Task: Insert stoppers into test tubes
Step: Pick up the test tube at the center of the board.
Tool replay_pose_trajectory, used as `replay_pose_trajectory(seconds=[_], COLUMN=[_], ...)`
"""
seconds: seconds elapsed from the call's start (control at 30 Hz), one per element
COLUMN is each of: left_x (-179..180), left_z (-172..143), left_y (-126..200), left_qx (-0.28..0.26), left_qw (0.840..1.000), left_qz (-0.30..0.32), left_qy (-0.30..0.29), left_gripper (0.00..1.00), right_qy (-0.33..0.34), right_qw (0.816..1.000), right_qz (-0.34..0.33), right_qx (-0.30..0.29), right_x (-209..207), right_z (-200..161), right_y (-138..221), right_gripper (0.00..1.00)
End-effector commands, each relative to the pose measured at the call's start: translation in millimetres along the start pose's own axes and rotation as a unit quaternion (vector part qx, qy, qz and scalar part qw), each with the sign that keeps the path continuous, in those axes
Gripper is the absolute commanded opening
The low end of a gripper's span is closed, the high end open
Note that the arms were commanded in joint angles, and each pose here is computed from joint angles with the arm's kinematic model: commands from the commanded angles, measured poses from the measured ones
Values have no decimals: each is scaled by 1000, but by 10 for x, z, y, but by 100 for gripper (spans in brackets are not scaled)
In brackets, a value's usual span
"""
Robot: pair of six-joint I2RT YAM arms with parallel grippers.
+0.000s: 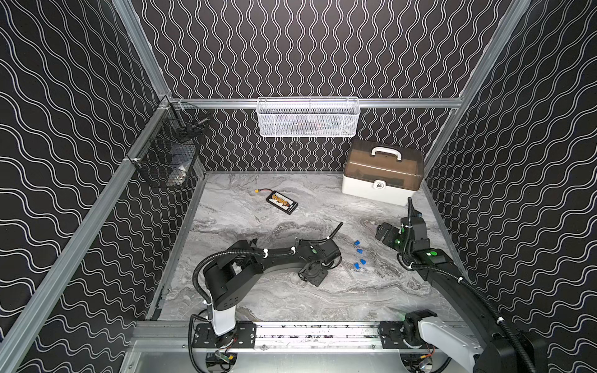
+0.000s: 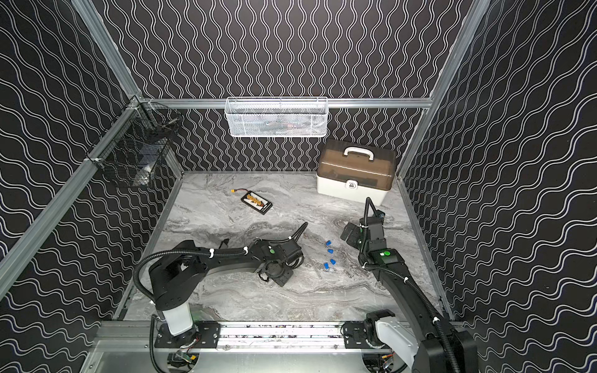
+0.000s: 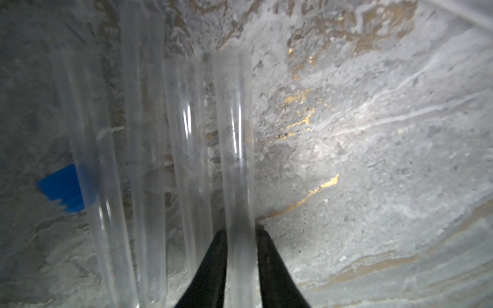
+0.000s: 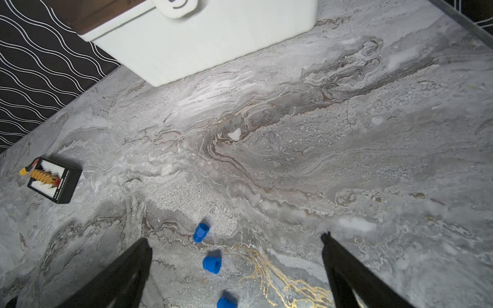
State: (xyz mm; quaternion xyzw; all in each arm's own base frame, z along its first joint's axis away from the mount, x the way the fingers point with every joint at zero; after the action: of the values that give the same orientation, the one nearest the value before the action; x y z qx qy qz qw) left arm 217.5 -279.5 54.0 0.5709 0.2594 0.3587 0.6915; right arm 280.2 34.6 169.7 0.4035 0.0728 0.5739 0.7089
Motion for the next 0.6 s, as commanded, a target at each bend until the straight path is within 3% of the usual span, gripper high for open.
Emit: replay_pose_trajectory(seconds=[0.0, 0.57], left_x=[19, 21], left_z=[-38, -61], left_y=[-61, -41], left_qx=[9, 5], left_qw=[1000, 1000], left_qz=[9, 5], left_qy=[2, -10], left_gripper=[24, 19], right_qy=[-6, -2], right_qw=[1000, 1000], right_qz=[3, -2], right_qx=[1, 1], right_x=[4, -16], right_z=[-10, -6], right_y=[3, 42], right_gripper=[99, 99])
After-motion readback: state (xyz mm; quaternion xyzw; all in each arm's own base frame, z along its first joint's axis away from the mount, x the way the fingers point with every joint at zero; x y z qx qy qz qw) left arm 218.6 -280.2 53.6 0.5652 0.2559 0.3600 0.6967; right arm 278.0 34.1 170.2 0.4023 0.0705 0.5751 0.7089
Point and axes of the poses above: each gripper's point midway between its finger pads, its own y axis back along the fingers, its own x axis along the line the jaws close on, z = x × y, the point moved 4 cm from there along y, back along the fingers, and after that the axes turned 2 degrees about -y, right-handed, at the moved point
